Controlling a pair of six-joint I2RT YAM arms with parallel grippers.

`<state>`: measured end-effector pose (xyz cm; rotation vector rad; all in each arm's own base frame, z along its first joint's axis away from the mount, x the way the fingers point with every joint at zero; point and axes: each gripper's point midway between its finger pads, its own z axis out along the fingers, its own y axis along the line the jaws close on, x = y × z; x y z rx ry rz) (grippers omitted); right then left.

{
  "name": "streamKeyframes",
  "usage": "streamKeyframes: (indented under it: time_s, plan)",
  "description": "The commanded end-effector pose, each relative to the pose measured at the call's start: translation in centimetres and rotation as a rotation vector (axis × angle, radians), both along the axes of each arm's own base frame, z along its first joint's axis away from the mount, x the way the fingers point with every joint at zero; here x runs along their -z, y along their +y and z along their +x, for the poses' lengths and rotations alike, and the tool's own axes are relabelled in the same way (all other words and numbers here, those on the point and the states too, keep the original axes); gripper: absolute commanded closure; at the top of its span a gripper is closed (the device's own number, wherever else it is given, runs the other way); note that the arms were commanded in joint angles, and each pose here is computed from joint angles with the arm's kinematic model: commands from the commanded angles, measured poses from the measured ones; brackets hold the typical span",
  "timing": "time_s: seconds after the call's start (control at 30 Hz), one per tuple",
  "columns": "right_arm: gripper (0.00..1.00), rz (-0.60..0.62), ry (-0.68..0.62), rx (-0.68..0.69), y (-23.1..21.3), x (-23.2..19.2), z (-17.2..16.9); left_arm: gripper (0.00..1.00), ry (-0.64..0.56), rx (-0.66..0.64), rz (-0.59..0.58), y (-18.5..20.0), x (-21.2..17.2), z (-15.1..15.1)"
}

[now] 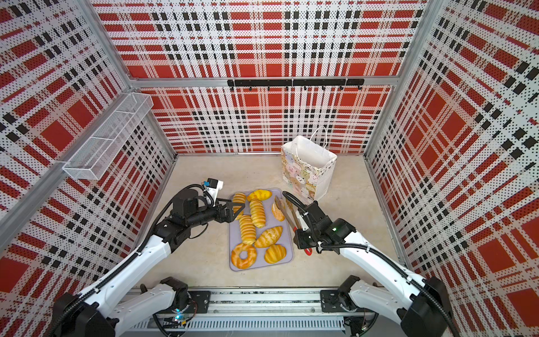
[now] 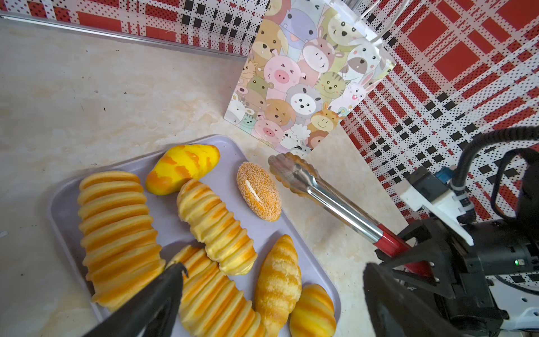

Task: Place the fake bread into the paper bag
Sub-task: 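Lower the tongs with the right gripper onto the sesame-coated oval bun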

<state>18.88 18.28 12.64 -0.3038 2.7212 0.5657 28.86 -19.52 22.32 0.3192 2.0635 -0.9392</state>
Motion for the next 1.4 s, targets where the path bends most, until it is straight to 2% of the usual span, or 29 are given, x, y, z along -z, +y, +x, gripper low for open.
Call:
streamKeyframes:
  time_s: [0.0,0.7,0.97,1.37]
  plan:
    - [0.7,0.027,-0.013,0.029,0.5,0.1,0.9,0.02,0.012,0.041,-0.026,-0.5,0.2,-0.4]
    - [0.71,0.06,0.076,0.004,2.1,2.7,0.6,0.02,0.053,0.072,-0.019,-1.3,1.6,-1.2]
    - [0.72,0.056,0.063,-0.032,2.5,2.8,0.9,0.02,0.054,0.047,-0.017,-0.8,1.8,-1.1]
    - [0.82,0.071,0.02,-0.115,3.4,2.2,1.2,0.02,0.013,0.003,-0.018,0.1,0.7,-0.8]
